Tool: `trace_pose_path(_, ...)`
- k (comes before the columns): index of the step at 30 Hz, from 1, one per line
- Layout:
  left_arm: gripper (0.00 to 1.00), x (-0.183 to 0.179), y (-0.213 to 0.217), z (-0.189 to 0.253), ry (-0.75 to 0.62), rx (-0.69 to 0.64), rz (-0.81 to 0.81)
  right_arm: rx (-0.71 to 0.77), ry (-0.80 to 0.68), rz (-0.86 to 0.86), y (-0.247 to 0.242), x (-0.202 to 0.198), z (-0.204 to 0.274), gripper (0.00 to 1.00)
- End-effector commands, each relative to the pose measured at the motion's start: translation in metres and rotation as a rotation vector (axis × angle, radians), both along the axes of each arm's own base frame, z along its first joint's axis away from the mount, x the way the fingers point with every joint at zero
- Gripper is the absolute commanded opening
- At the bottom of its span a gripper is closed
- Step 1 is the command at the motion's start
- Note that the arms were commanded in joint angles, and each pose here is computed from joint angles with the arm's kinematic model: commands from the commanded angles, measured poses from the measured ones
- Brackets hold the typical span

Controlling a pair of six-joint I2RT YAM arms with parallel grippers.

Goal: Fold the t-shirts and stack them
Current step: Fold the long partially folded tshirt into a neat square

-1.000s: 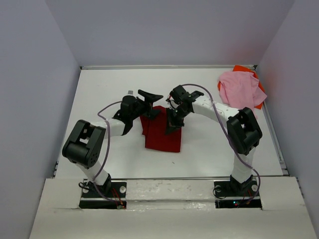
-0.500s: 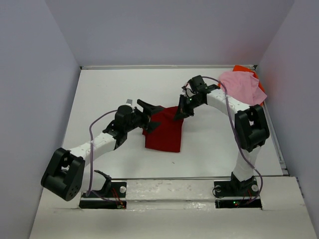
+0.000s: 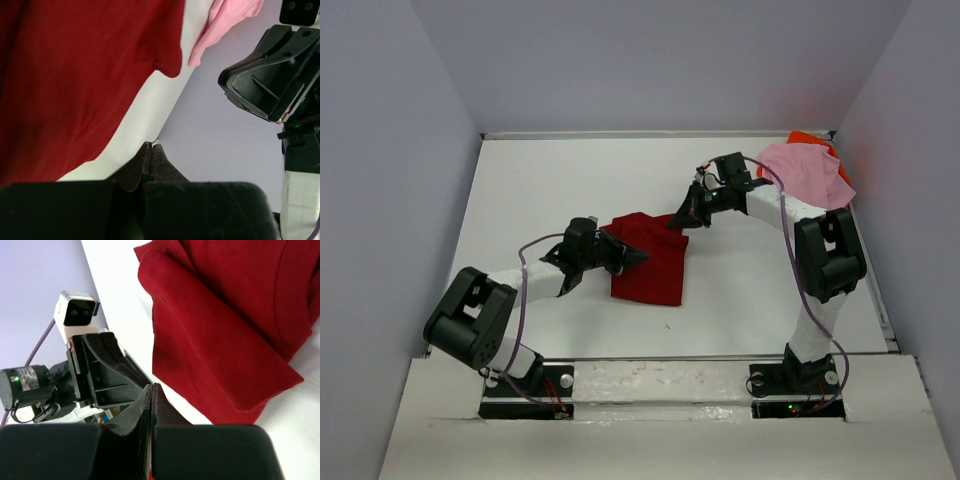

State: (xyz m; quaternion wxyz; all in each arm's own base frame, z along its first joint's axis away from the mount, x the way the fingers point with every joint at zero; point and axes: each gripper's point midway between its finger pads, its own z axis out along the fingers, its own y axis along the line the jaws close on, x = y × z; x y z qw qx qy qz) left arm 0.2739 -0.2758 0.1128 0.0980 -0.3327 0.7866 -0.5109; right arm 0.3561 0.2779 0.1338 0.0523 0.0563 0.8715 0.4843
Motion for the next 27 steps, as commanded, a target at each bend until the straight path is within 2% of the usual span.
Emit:
trace_pose_path(1,0.00,-0.003,-0.012,0.011,-0.034,-0.039,-0.087,0.096,-0.025,-0.003,0.008,-0.005,0.025,0.00)
trace_pose_path(13,0.00,-0.034,-0.019,-0.011,0.068,-0.054,-0.192,0.253,0.043,-0.057,0.009,-0.029,0.019,0.00)
trace_pose_path(19,0.00,-0.055,-0.033,-0.033,0.153,-0.033,-0.290,0.212,0.036,-0.087,0.010,-0.038,0.006,0.00)
trace_pose_path(27,0.00,-0.066,-0.034,-0.065,0.252,0.023,-0.313,0.180,0.046,-0.069,0.022,-0.033,-0.025,0.00)
